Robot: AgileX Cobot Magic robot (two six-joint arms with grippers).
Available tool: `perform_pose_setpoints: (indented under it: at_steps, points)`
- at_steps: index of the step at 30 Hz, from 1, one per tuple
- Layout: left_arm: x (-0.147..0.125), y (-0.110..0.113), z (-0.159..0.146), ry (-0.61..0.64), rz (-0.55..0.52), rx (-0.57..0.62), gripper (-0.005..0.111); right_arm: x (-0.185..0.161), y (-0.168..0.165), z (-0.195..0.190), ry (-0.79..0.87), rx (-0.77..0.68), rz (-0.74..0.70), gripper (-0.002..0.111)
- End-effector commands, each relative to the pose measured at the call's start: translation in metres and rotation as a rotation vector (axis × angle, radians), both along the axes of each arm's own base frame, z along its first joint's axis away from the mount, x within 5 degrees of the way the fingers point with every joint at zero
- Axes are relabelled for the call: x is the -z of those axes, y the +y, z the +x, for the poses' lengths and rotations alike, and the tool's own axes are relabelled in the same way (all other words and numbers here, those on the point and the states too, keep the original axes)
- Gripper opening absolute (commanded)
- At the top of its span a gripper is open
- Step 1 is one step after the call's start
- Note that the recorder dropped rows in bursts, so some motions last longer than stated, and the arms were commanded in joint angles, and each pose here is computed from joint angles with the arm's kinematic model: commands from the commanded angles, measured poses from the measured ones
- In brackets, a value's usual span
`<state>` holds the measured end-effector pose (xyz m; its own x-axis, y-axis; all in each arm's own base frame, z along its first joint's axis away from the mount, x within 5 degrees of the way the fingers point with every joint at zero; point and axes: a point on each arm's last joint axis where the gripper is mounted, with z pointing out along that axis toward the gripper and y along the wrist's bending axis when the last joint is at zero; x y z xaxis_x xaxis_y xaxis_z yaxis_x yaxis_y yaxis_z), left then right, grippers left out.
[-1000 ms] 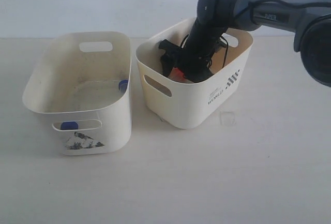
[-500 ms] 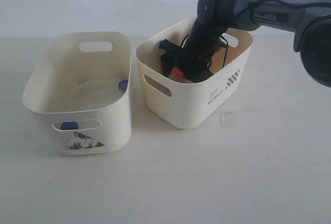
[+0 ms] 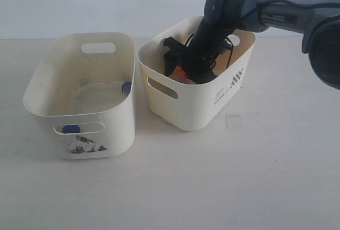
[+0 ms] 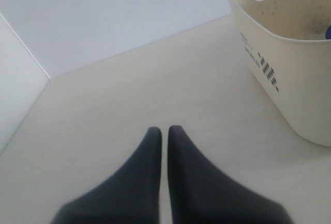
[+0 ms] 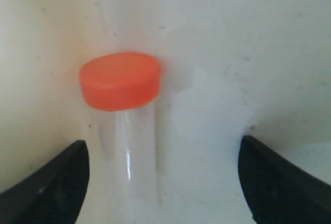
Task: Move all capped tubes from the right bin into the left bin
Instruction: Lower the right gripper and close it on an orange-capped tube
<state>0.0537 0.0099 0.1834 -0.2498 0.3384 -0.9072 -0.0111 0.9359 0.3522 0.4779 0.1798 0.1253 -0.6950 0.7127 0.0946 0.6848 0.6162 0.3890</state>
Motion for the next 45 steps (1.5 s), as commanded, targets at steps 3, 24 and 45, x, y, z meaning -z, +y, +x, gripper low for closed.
perform_pose_setpoints:
  at_steps: [3, 24, 45]
  points:
    - [-0.002, 0.0, 0.0, -0.009, -0.012, 0.004, 0.004, 0.038, -0.007, -0.014, 0.155, -0.073, -0.117, 0.075]
    - [-0.002, 0.0, 0.0, -0.009, -0.012, 0.004, 0.004, 0.039, -0.018, -0.026, 0.249, -0.269, -0.253, 0.0]
    - [-0.002, 0.0, 0.0, -0.009, -0.012, 0.004, 0.004, -0.026, -0.022, -0.029, -0.006, -0.896, -0.33, 0.0]
